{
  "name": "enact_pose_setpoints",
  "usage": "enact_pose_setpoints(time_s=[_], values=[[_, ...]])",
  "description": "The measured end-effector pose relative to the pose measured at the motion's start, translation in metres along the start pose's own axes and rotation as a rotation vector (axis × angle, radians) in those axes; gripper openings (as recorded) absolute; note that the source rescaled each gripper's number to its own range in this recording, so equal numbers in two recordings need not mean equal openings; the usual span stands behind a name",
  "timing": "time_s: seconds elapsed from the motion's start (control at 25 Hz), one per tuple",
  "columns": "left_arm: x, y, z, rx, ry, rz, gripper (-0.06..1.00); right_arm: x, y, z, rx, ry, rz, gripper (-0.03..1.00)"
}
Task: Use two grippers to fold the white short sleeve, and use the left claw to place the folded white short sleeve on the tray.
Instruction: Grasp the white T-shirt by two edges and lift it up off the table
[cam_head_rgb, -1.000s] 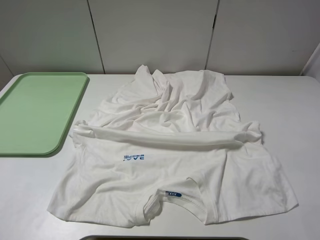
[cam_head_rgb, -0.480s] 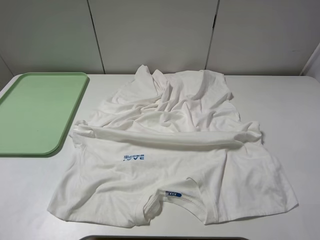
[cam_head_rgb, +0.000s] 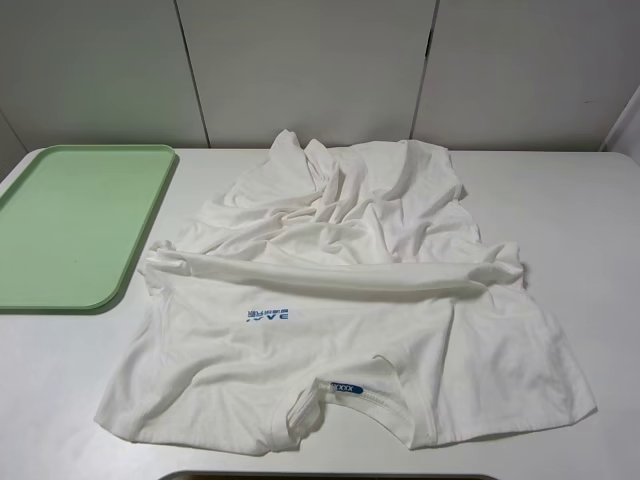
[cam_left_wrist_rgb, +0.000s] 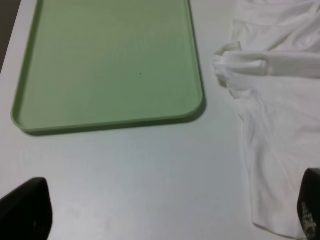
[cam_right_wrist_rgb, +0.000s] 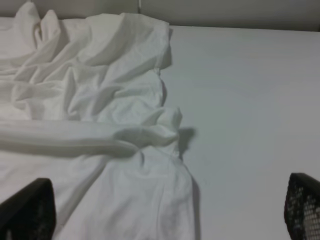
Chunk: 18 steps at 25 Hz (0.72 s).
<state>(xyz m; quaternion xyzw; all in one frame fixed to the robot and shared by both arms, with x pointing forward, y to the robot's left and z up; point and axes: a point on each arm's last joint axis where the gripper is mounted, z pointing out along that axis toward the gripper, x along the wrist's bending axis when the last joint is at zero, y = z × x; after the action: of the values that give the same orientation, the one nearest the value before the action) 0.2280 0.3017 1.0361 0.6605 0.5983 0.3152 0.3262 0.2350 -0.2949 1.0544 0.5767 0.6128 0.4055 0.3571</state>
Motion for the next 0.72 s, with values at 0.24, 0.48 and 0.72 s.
enact_pose_setpoints(time_s=[0.24,0.48,0.72], values=[[0.0,0.011,-0.012,-0.042,0.001,0.0,0.96,0.002,0.016,-0.008,-0.044,0.013,0.011,1.0],[0.003,0.076,-0.032,-0.025,0.002,0.002,0.96,0.002,0.068,-0.005,-0.085,0.011,0.014,1.0],[0.005,0.13,-0.033,-0.005,0.001,0.003,0.94,0.002,0.124,0.013,-0.078,0.01,0.015,1.0]])
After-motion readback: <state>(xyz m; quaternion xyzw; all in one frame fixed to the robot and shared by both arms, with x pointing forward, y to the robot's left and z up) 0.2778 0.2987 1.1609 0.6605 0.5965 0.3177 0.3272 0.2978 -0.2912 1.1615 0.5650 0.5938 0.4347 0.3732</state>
